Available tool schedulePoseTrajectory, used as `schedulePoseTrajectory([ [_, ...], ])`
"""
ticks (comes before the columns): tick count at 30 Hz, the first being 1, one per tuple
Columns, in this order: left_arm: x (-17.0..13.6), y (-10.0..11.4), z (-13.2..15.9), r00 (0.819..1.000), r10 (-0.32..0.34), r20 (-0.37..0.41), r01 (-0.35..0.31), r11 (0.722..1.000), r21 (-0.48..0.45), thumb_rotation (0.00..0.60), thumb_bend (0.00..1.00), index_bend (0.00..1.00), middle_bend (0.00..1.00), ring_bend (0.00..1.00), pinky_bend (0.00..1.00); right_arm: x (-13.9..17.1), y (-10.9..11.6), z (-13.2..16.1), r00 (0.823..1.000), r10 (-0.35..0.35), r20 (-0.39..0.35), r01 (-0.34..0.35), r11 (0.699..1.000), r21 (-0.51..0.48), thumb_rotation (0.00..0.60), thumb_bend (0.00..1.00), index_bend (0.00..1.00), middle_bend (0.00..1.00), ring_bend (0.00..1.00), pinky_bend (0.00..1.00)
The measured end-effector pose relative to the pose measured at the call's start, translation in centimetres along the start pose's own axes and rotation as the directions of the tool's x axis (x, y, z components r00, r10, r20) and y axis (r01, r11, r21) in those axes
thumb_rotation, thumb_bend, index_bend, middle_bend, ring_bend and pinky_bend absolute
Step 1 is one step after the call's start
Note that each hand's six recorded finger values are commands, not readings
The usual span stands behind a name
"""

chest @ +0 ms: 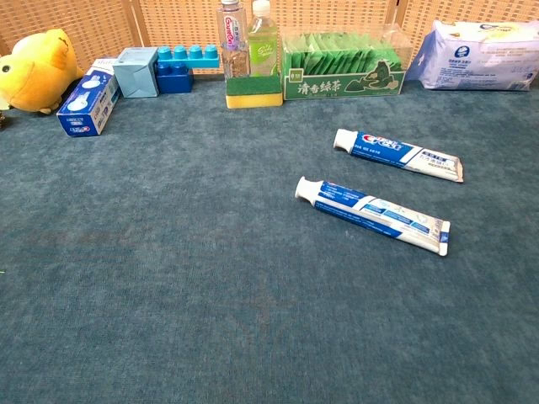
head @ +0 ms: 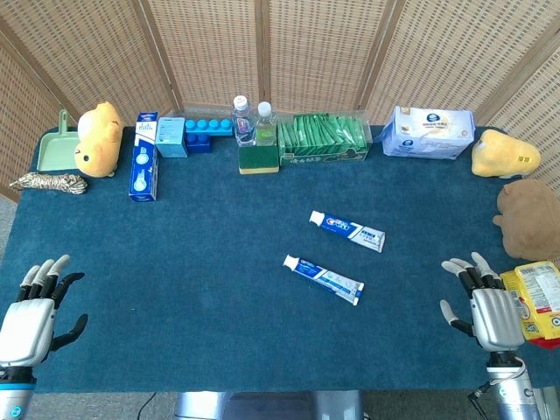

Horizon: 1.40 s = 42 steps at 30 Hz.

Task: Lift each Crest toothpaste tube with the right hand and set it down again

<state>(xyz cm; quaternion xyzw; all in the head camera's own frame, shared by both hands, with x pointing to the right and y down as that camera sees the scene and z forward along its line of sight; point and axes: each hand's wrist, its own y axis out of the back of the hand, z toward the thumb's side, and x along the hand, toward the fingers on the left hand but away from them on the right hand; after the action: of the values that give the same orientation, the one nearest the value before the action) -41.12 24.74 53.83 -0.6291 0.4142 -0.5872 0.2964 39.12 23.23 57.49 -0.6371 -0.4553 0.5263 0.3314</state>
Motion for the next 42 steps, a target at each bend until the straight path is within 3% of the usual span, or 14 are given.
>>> schedulePoseTrajectory([
  [26, 1.0, 0.3, 0.6, 0.999, 0.001, 0.043, -0.001, 1.0, 0.0, 0.6, 0.3, 0.19, 0.06, 0.01, 0.03, -0.6, 0.3, 0.6, 1.0, -0.001, -0.019, 0.001, 1.0, -0.011, 0.6, 0.35, 0.22, 0.25, 0.07, 0.21],
  [35, 2.8, 0.7, 1.7, 0.996, 0.016, 0.089, -0.014, 1.0, -0.027, 0.6, 0.3, 0.19, 0.06, 0.01, 0.02, -1.4, -0.4, 3.4, 0.994, 0.043, -0.102, -0.048, 0.998, -0.043, 0.6, 0.35, 0.22, 0.25, 0.07, 0.21],
  [42, 4.4, 1.6, 2.4, 0.992, 0.027, 0.125, -0.021, 0.999, -0.045, 0.6, 0.3, 0.19, 0.06, 0.01, 0.03, -2.9, -2.1, 7.2, 0.977, 0.103, -0.189, -0.112, 0.993, -0.038, 0.6, 0.33, 0.22, 0.24, 0.07, 0.21],
])
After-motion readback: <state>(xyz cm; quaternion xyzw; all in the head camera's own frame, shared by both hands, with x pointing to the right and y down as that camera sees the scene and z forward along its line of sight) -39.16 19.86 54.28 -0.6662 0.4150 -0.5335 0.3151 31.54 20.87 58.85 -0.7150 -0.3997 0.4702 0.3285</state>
